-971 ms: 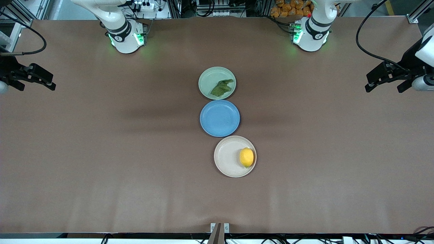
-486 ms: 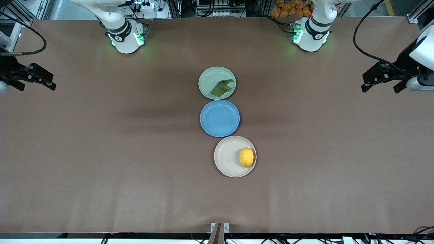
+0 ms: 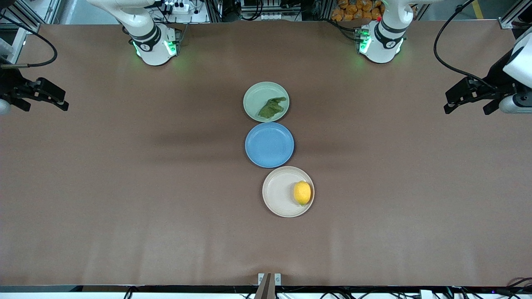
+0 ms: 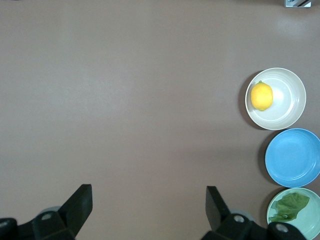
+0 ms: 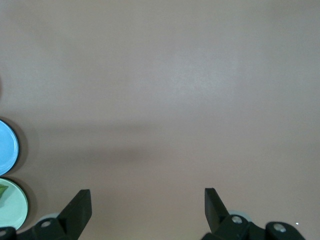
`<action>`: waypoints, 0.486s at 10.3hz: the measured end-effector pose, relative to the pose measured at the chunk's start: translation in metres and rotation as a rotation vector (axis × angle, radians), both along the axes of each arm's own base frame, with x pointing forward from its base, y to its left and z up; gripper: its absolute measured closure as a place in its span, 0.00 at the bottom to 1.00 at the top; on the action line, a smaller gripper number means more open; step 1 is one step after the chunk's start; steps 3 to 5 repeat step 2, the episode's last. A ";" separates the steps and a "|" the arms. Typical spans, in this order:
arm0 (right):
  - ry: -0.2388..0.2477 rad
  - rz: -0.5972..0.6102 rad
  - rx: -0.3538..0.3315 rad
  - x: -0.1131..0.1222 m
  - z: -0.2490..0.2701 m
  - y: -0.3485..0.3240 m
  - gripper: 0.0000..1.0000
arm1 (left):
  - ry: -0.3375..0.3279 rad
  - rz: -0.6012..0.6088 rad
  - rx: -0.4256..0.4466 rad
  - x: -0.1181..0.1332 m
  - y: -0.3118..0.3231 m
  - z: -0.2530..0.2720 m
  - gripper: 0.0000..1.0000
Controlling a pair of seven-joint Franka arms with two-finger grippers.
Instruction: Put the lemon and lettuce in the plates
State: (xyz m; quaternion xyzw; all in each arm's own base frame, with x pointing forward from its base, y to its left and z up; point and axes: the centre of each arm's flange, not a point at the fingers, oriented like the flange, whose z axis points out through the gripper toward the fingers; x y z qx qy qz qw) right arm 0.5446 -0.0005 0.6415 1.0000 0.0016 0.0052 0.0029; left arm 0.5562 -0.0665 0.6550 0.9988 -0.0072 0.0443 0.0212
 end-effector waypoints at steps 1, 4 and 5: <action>0.000 0.000 0.000 0.000 0.000 0.000 0.00 | 0.000 0.000 0.000 0.000 0.000 0.000 0.00; 0.000 0.001 0.000 0.000 0.000 0.000 0.00 | 0.001 0.000 0.000 0.000 0.000 0.000 0.00; 0.000 0.001 0.000 0.000 0.000 0.000 0.00 | 0.001 0.000 0.000 0.000 0.000 0.000 0.00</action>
